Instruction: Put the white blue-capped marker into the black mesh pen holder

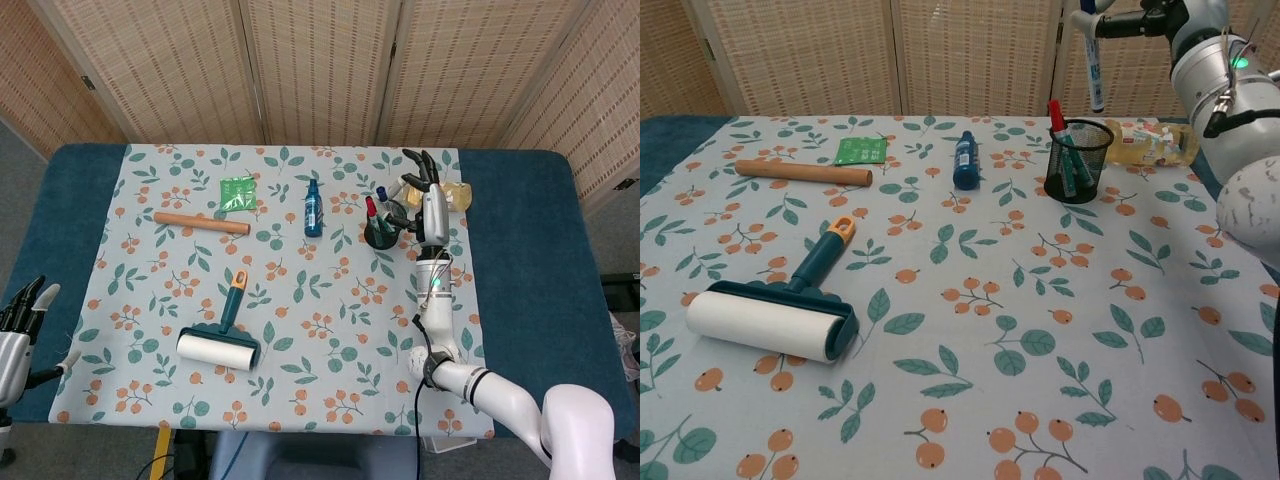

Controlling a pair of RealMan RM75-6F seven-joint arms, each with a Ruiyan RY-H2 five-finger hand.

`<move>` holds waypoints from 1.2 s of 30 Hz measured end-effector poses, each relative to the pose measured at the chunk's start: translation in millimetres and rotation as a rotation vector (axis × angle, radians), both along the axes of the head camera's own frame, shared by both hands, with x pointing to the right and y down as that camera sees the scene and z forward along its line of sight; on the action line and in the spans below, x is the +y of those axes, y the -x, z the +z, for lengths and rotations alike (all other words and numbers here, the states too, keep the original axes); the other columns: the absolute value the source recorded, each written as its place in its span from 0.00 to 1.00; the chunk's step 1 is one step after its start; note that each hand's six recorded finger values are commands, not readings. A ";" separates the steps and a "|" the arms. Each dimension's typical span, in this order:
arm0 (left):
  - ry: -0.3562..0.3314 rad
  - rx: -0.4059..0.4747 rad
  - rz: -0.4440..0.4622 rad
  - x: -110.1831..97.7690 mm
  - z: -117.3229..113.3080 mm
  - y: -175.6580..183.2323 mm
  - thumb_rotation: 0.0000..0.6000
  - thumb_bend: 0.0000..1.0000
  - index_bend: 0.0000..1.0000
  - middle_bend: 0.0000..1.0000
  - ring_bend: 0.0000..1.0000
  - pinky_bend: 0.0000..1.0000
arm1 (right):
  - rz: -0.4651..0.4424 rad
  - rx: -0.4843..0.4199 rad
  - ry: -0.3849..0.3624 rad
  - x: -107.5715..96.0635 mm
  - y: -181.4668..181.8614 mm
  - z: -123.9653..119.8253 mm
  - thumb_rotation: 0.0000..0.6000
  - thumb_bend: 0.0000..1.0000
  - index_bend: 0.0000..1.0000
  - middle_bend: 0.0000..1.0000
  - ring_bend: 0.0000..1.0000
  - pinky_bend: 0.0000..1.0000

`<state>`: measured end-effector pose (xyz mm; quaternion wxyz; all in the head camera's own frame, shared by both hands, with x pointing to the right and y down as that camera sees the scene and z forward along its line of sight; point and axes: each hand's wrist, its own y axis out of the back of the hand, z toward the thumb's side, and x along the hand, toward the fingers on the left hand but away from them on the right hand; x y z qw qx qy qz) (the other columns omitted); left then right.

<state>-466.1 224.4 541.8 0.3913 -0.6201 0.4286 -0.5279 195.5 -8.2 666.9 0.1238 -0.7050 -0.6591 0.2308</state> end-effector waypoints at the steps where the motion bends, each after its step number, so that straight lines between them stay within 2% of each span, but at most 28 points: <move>1: 0.003 -0.001 -0.001 -0.2 0.7 0.4 1.00 0.21 0.00 0.00 0.00 0.22 | 0.005 0.011 -0.002 -1.8 -1.6 1.8 1.00 0.25 0.64 0.15 0.00 0.00; 6: 0.004 -0.008 -0.006 -1.0 1.7 1.9 1.00 0.21 0.00 0.00 0.00 0.22 | 0.031 0.040 0.003 -9.5 -13.9 10.8 1.00 0.24 0.64 0.15 0.00 0.00; 17: 0.016 -0.016 -0.026 -3.1 5.0 8.0 1.00 0.21 0.00 0.00 0.00 0.22 | 0.080 0.036 0.075 -30.9 -30.4 37.5 1.00 0.23 0.64 0.15 0.00 0.00; 31: -0.007 -0.005 -0.051 -4.2 -4.9 16.8 1.00 0.21 0.00 0.00 0.00 0.22 | 0.043 -0.006 0.135 -32.3 3.4 63.6 1.00 0.24 0.63 0.14 0.00 0.00; 33: -0.013 -0.004 -0.054 -4.6 -6.5 17.6 1.00 0.21 0.00 0.00 0.00 0.22 | 0.030 0.009 0.144 -30.3 7.0 67.0 1.00 0.23 0.56 0.09 0.00 0.00; 36: -0.020 -0.004 -0.058 -4.6 -8.7 19.2 1.00 0.21 0.00 0.00 0.00 0.22 | 0.002 0.056 0.151 -27.3 8.9 70.4 1.00 0.20 0.35 0.02 0.00 0.00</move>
